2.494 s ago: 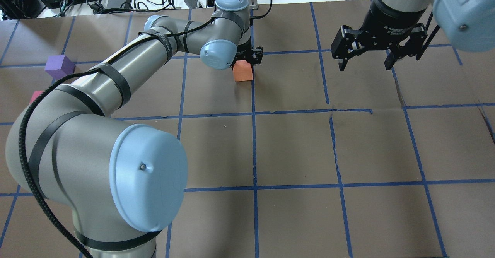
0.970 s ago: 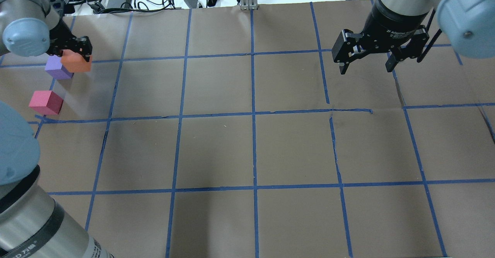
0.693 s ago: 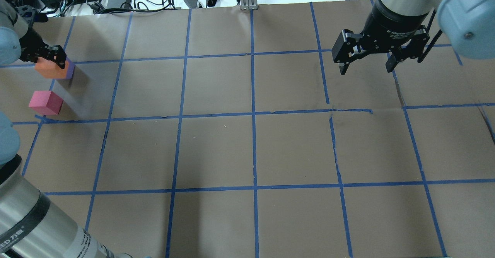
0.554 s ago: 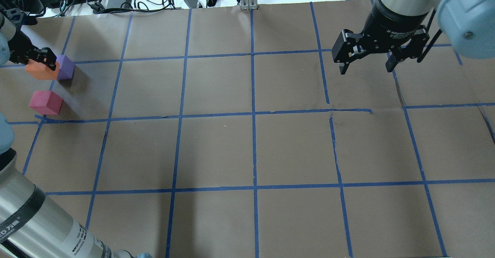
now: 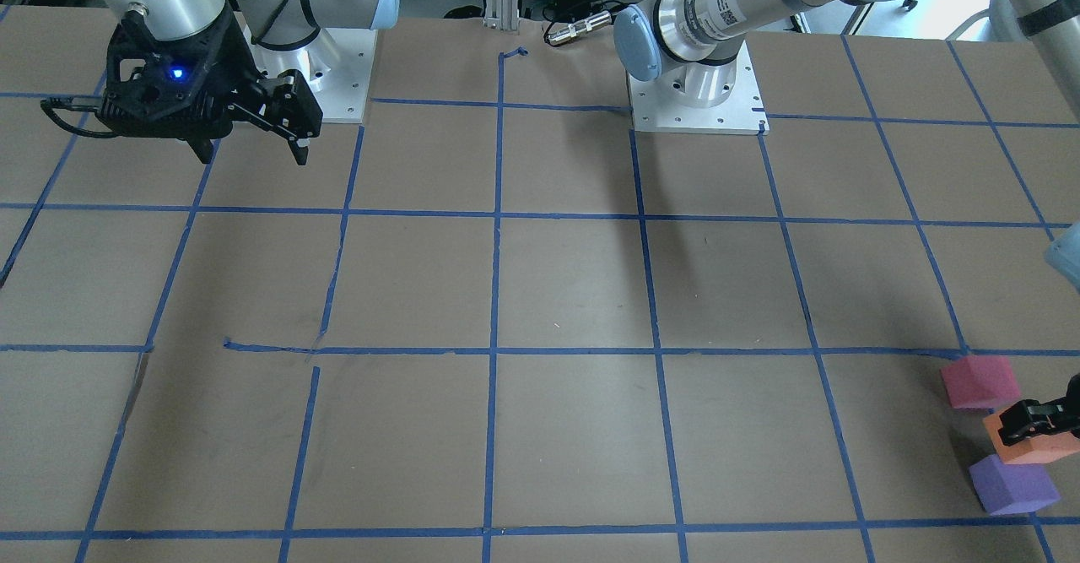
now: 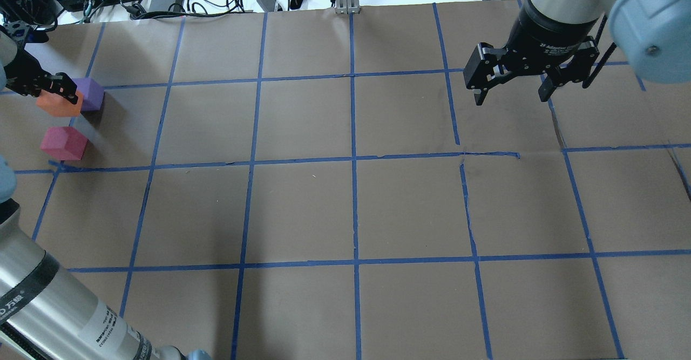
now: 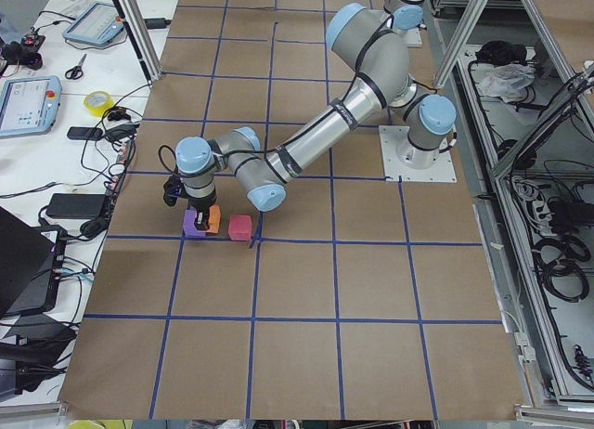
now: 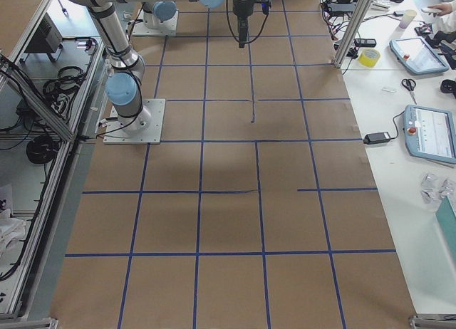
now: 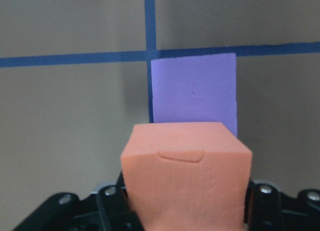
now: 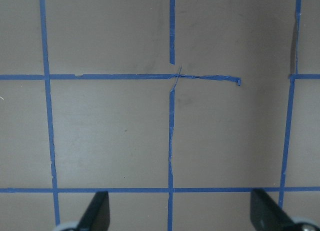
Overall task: Arrange blocks in a line
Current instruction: 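Lower the orange cube between the purple and pink cubes with the left gripper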
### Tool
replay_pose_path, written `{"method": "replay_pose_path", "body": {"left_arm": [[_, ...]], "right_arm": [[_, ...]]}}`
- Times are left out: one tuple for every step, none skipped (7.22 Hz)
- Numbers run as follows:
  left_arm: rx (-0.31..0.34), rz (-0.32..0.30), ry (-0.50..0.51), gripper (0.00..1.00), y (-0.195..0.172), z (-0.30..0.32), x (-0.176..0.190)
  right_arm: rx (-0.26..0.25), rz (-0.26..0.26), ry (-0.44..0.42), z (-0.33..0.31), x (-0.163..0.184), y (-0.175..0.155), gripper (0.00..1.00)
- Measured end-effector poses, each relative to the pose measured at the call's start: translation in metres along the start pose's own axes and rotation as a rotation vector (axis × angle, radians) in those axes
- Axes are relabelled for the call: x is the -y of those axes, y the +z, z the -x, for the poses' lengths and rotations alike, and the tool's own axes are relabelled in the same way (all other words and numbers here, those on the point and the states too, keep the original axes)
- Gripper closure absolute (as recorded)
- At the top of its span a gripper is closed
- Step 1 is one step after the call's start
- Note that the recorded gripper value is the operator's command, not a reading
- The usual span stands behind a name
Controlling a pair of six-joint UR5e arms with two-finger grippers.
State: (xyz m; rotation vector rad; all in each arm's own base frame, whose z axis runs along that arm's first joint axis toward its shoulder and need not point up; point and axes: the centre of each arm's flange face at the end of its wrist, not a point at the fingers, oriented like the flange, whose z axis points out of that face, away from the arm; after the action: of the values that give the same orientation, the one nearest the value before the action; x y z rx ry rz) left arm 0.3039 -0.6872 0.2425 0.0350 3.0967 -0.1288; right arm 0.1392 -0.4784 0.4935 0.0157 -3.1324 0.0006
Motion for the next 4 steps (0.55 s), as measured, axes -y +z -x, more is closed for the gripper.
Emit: {"method": "replay_pose_path", "body": {"left_arm": [[-0.008,0.009,-0.001,1.00,-0.0003,-0.0008,-0.0012],[-0.007,0.011,0.001,1.00,-0.0017,-0.0003,-0.0010],[-0.001,0.008,0.004,1.00,-0.0044,0.0006,-0.0002],[0.005,0.002,0.007,1.00,-0.0074,0.0010,0.0001]], "right_arm": [[0.000,0.001,0.000,-0.0002,0.0000,0.0003,0.00],[0.000,0.001,0.000,-0.0005,0.0001,0.0005,0.00],[0.000,0.002,0.000,-0.0005,0.0002,0.0008,0.00],[0.000,0.002,-0.001,-0.0003,0.0003,0.0011,0.00]]}}
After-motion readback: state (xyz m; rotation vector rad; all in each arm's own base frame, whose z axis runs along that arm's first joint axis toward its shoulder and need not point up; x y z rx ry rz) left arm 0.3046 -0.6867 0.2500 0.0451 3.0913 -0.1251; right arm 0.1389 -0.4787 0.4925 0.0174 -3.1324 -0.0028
